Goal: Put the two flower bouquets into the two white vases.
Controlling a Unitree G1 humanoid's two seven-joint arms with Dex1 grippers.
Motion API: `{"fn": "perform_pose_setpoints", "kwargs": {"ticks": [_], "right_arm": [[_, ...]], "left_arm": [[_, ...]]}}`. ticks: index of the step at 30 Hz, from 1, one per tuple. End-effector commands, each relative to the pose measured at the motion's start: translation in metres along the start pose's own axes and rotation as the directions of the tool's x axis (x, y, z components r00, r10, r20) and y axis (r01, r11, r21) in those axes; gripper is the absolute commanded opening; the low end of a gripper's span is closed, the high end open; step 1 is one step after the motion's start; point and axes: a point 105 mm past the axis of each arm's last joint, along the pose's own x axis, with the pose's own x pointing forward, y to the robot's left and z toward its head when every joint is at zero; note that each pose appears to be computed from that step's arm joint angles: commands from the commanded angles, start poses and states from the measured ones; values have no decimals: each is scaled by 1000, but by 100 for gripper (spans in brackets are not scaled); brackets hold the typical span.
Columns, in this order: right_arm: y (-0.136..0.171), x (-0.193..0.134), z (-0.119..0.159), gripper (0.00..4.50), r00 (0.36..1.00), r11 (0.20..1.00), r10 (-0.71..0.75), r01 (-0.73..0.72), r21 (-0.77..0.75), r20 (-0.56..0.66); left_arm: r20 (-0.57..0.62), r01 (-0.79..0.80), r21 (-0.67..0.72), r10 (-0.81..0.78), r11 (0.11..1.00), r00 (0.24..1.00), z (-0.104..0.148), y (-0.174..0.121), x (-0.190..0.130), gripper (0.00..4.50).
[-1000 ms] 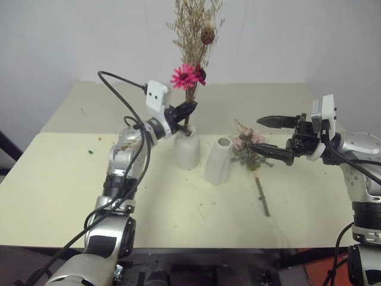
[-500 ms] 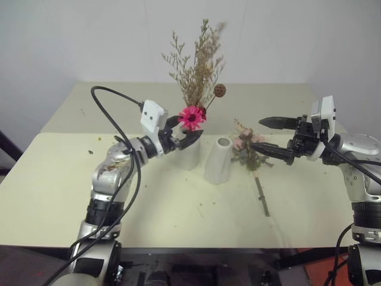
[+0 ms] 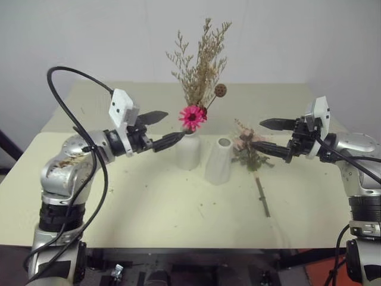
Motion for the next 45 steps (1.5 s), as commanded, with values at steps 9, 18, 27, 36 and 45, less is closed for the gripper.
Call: {"fn": "perform_pose_setpoints", "kwargs": {"ticks": [9, 18, 27, 36, 45], "right_arm": [[9, -12, -54, 450, 885, 966, -47, 160, 206, -464], [17, 17, -89, 450, 762, 910, -26, 286, 300, -647], [-7, 38, -98, 357, 700, 889, -35, 347, 297, -714], [-47, 13, -80, 33, 691, 811, -220, 522, 265, -688], [-104, -25, -3, 16, 745, 664, -616, 666, 340, -257]], "left_arm": [[-44, 350, 66, -348, 934, 937, 22, -41, -24, 447], [-40, 334, 68, -332, 940, 943, 19, -40, -20, 447], [-32, 309, 74, -308, 948, 951, 18, -40, -20, 450], [-29, 290, 70, -288, 955, 957, 14, -41, -23, 450], [-12, 284, 51, -284, 957, 959, 17, -33, -22, 450]]}}
